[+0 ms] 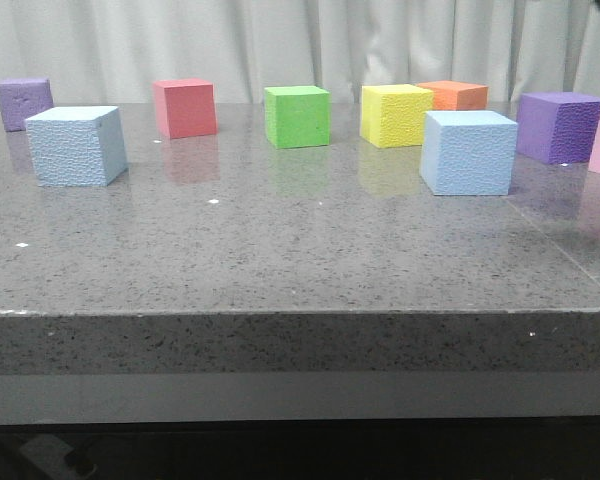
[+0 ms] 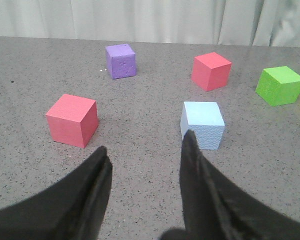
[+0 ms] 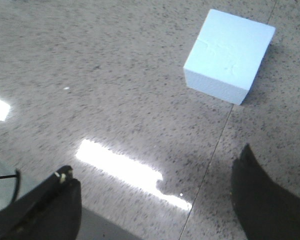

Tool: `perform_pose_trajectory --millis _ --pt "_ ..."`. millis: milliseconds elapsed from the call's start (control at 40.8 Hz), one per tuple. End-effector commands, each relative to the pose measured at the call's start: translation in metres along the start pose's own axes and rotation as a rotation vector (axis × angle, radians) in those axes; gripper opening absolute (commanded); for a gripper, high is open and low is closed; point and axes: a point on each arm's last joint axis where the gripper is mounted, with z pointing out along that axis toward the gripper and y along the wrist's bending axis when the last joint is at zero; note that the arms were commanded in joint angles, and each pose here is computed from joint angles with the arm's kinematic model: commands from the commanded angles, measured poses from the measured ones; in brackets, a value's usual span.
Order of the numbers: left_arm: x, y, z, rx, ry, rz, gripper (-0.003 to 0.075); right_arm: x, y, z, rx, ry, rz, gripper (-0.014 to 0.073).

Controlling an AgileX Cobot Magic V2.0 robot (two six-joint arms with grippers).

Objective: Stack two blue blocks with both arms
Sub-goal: 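Lower the right gripper over the light-blue cube nearer the pink cube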

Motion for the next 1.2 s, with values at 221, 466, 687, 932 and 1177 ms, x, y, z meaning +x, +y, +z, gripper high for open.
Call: perform_pose_trajectory --millis 221,466,687,932,1177 --pt "-0.015 -0.001 -0.002 0.004 -0.097 -0.002 0.0311 -0.056 0.006 0.025 0.185 -0.069 0.135 0.0613" --pt "-0.015 -0.001 -0.002 0.004 -0.097 -0.002 0.0311 -0.077 -0.002 0.055 0.206 -0.039 0.164 0.0613" --pt "-0.015 -0.001 -0.002 0.004 -0.097 -0.002 0.0311 -0.079 -0.013 0.081 0.269 -0.005 0.169 0.0613" --pt "-0.015 -0.001 -0.002 0.004 -0.097 -0.002 0.0311 -0.080 -0.018 0.105 0.283 0.007 0.185 0.0613" --pt "-0.015 -0.001 -0.002 0.004 -0.097 -0.002 0.0311 -0.078 -0.021 0.119 0.291 0.043 0.187 0.0549"
